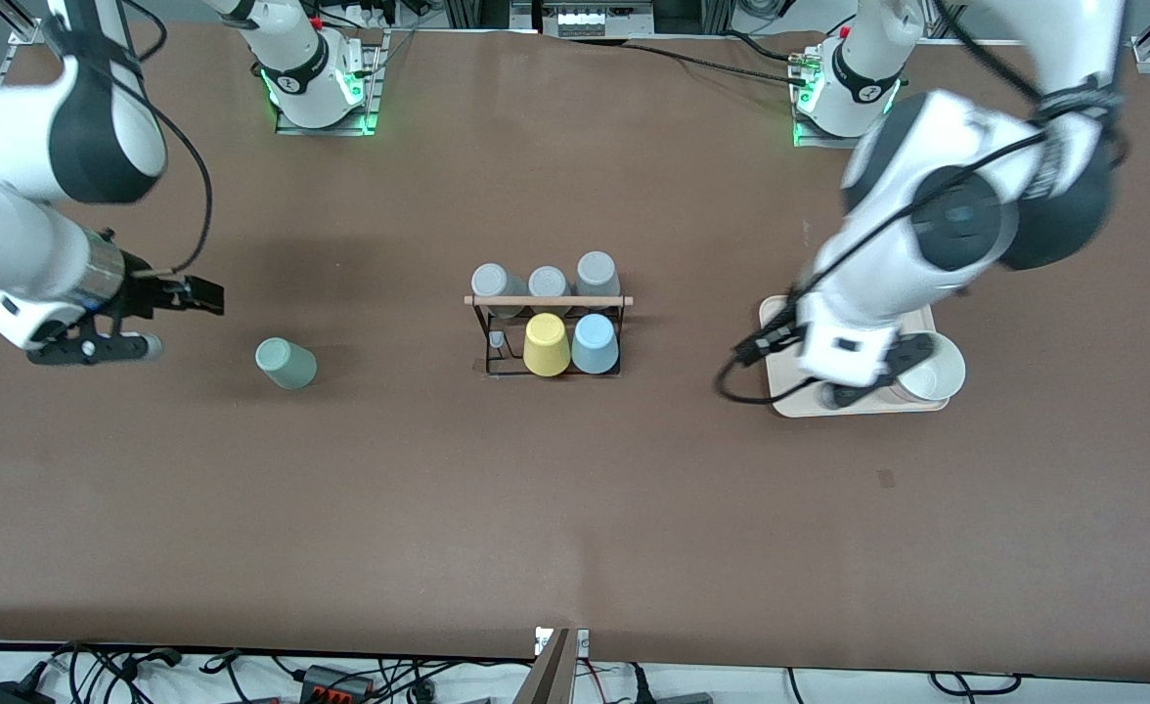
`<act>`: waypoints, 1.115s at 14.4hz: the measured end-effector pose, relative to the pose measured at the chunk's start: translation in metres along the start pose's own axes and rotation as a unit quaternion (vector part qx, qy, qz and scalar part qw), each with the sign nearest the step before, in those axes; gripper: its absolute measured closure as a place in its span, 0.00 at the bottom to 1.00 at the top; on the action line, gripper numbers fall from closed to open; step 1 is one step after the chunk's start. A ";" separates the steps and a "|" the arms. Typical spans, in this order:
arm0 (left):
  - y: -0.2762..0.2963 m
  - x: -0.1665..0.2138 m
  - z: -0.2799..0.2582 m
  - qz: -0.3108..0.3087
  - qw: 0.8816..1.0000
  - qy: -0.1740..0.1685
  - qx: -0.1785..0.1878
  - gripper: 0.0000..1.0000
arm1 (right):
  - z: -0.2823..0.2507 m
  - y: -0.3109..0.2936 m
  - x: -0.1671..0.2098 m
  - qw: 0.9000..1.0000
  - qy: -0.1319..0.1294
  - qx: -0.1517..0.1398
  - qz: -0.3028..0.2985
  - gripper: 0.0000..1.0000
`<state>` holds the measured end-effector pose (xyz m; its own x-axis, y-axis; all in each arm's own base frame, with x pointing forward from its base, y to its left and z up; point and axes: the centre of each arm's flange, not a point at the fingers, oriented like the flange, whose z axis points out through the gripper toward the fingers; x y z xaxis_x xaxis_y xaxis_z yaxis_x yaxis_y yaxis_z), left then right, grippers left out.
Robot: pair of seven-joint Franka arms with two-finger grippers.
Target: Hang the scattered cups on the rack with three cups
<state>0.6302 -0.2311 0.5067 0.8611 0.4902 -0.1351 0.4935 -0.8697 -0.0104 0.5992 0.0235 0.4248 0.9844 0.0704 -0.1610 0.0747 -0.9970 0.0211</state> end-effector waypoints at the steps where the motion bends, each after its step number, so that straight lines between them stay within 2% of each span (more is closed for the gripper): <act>1: -0.017 0.008 -0.008 0.011 1.000 -0.001 0.001 0.00 | 0.010 0.000 0.005 1.000 -0.002 0.000 0.000 0.00; 5: -0.098 0.037 -0.028 0.096 0.995 -0.006 -0.001 0.00 | 0.057 -0.013 0.030 1.000 0.007 -0.004 -0.011 0.00; 11: -0.223 0.056 -0.084 0.203 0.979 0.035 0.001 0.00 | 0.128 -0.016 0.052 1.000 -0.007 -0.007 -0.011 0.00; 14: -0.257 0.062 -0.098 0.242 0.969 0.040 0.002 0.00 | 0.150 -0.018 0.056 1.000 -0.015 -0.008 0.012 0.00; 16: -0.262 0.062 -0.100 0.249 0.968 0.041 0.002 0.00 | 0.160 -0.021 0.058 1.000 -0.019 -0.009 0.017 0.00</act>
<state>0.5671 0.0330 0.6005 0.9989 0.0136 -0.0451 0.0151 -0.9994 0.0325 0.6289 0.0431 0.2573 0.9799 0.0345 -0.1965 0.0440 -0.9981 0.0442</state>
